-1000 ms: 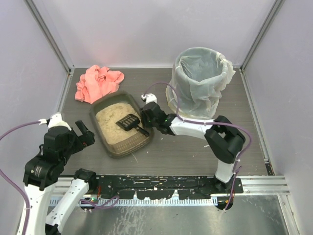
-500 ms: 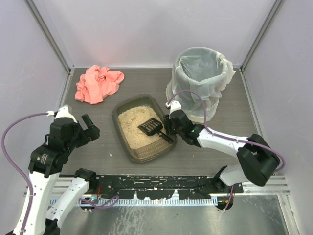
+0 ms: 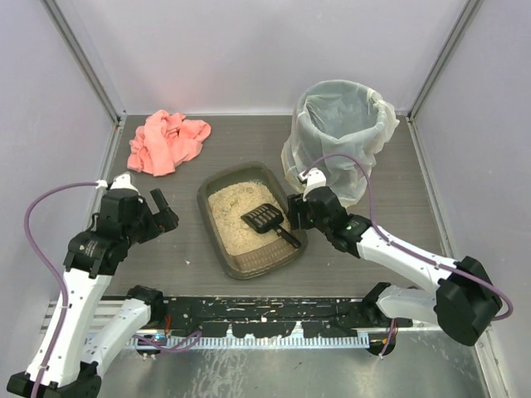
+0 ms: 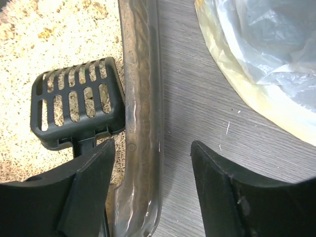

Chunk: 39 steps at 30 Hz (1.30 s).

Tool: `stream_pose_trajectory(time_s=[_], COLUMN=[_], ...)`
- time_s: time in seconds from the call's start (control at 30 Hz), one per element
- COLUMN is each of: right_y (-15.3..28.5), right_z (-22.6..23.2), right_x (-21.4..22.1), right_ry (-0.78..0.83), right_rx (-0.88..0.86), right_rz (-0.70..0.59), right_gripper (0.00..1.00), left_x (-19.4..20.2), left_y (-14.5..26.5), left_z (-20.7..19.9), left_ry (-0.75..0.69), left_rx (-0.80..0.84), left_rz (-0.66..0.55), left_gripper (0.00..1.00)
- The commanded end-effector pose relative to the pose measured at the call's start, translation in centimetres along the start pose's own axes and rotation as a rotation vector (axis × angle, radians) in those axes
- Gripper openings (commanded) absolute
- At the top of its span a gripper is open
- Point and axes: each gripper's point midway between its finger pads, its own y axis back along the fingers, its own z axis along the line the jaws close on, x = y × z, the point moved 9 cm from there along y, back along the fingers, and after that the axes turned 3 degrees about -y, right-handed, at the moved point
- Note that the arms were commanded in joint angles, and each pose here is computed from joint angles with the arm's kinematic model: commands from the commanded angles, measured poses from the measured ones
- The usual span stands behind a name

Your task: Clean the litter box

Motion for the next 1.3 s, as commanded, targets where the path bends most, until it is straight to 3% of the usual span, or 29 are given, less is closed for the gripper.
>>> stream_pose_trajectory(time_s=[0.0,0.33,0.6,0.9,1.27], right_y=[2.2,8.2,13.2,7.0,-2.4], right_z=[0.6,0.4,1.1,1.2,-1.4], right_x=[-3.7,-7.9,-18.6,-25.4,-26.3], right_ry=[-0.023,-0.062,-0.014,0.053,0.080], right_rx=[-0.033,-0.040,0.103,0.218,0.275], right_rz=[-0.118,-0.219,-0.331,-0.270,-0.162], right_gripper=[0.70,0.71,0.70,0.66,0.65], left_x=[-1.2,-1.2,-1.4,-2.4,-1.8], left_y=[-0.4,-3.1,-3.4,-0.4,0.0], left_z=[-0.8,-2.0,-1.6,-0.8,0.0], left_ry=[0.015,0.033,-0.011,-0.127,-0.147], left_rx=[0.045,0.091,0.035,-0.001,0.000], left_rz=[-0.061,-0.028,-0.002,-0.019,-0.066], left_gripper=[0.98,0.98,0.98,0.98,0.98])
